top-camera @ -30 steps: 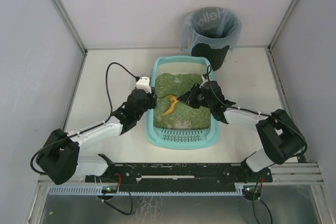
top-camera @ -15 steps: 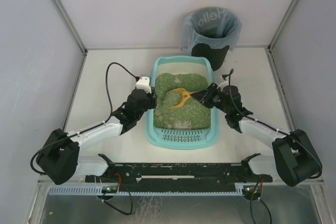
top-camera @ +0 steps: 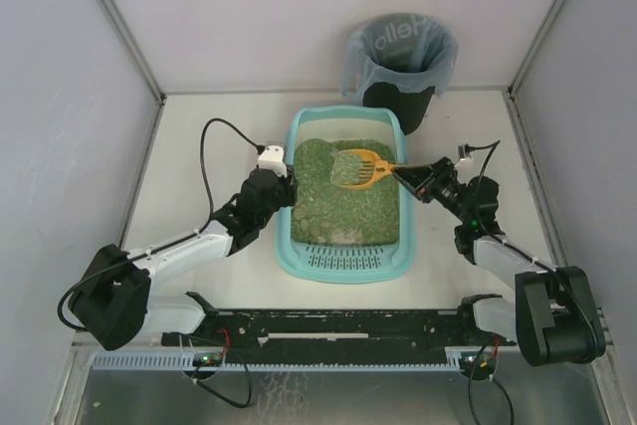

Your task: Clean the litter box

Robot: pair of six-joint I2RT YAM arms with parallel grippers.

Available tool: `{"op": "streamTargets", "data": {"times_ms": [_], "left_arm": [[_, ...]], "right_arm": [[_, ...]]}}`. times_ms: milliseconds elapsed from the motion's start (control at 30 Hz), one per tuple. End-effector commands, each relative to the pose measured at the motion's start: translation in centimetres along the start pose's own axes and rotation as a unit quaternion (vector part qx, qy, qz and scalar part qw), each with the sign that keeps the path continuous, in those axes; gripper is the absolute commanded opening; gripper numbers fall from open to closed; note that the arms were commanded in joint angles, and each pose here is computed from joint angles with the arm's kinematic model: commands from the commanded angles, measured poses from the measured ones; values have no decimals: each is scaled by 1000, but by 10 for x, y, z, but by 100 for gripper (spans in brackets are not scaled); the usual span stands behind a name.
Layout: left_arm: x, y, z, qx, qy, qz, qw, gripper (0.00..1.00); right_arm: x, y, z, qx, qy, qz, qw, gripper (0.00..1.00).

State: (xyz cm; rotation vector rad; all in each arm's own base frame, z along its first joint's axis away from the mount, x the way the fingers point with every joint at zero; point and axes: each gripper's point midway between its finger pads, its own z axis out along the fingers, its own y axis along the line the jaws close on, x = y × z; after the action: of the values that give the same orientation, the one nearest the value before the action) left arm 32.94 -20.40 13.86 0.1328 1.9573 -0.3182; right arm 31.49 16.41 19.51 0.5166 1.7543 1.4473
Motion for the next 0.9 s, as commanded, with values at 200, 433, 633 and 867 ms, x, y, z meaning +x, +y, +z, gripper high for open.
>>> {"op": "streamTargets", "data": {"times_ms": [200, 433, 633, 867], "left_arm": [[-32, -32, 1, 56, -31, -27, 998, 43], [-33, -31, 0, 55, -33, -27, 998, 43], [-34, -30, -1, 53, -35, -27, 998, 43], [-34, -29, -1, 52, -36, -26, 998, 43]], "right_arm": [[-5, 43, -9, -96, 19, -19, 995, 0], [0, 43, -6, -100, 37, -17, 994, 0], [0, 24, 0, -39, 15, -30, 999, 0], [7, 17, 5, 40, 0, -126, 991, 0]]}}
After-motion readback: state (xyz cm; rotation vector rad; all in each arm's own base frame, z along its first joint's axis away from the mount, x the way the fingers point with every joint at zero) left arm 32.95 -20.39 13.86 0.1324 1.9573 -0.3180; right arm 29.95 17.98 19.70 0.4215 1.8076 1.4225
